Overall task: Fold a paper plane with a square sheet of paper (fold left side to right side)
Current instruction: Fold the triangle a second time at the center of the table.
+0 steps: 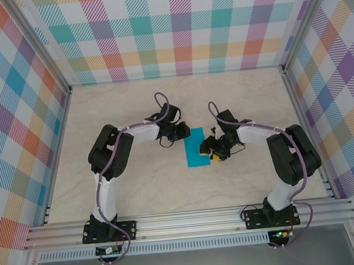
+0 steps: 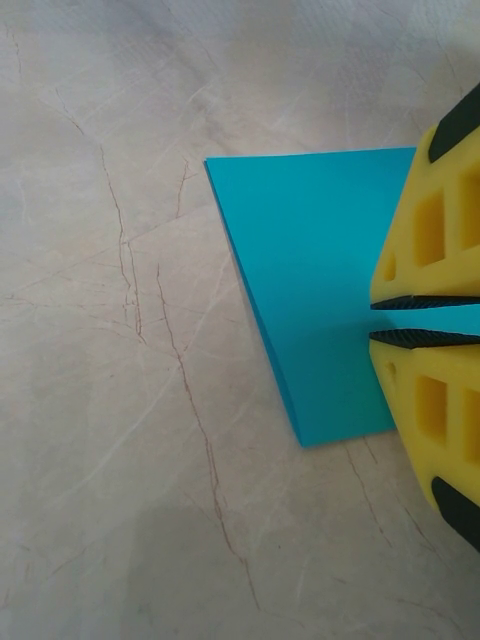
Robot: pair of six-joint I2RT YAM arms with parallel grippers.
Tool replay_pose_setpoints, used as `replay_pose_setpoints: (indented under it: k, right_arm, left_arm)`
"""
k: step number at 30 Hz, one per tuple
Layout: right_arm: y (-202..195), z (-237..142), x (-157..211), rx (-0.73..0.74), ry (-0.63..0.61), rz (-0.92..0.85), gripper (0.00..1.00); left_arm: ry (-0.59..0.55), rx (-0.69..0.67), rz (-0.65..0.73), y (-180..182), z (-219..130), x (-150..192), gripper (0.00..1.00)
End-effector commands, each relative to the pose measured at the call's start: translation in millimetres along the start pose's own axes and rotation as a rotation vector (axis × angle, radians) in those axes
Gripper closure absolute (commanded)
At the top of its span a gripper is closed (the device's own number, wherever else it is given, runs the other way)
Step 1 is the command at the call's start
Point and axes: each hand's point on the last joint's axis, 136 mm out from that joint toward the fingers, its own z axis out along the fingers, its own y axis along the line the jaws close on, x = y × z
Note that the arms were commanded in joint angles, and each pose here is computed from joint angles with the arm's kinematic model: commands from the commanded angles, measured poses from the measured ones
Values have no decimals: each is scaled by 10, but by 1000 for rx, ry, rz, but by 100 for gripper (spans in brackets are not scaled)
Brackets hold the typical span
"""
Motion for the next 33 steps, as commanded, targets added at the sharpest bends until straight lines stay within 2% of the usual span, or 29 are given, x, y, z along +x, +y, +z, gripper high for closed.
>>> replay_pose_setpoints:
  k: [1, 11, 17, 27, 29, 33]
  right_arm:
    - [-35, 68, 74, 8, 31, 10, 44]
    - [-25, 122, 91, 5, 44, 12, 44]
    - [159, 66, 6, -73, 2, 0, 44]
    - [214, 20, -121, -87, -30, 13, 44]
    - [213, 29, -152, -94, -24, 26, 44]
    - [255, 30, -240, -118, -18, 35, 44]
  left_arm:
    - [68, -86, -32, 260, 13, 234, 83]
    - [67, -85, -30, 251, 4, 231, 83]
    - [68, -82, -28, 246, 1, 233, 83]
    - [52, -47, -11, 139, -77, 190, 83]
    - [36, 0, 2, 14, -144, 143, 78]
    - [-14, 109, 60, -334, -401, -11, 61]
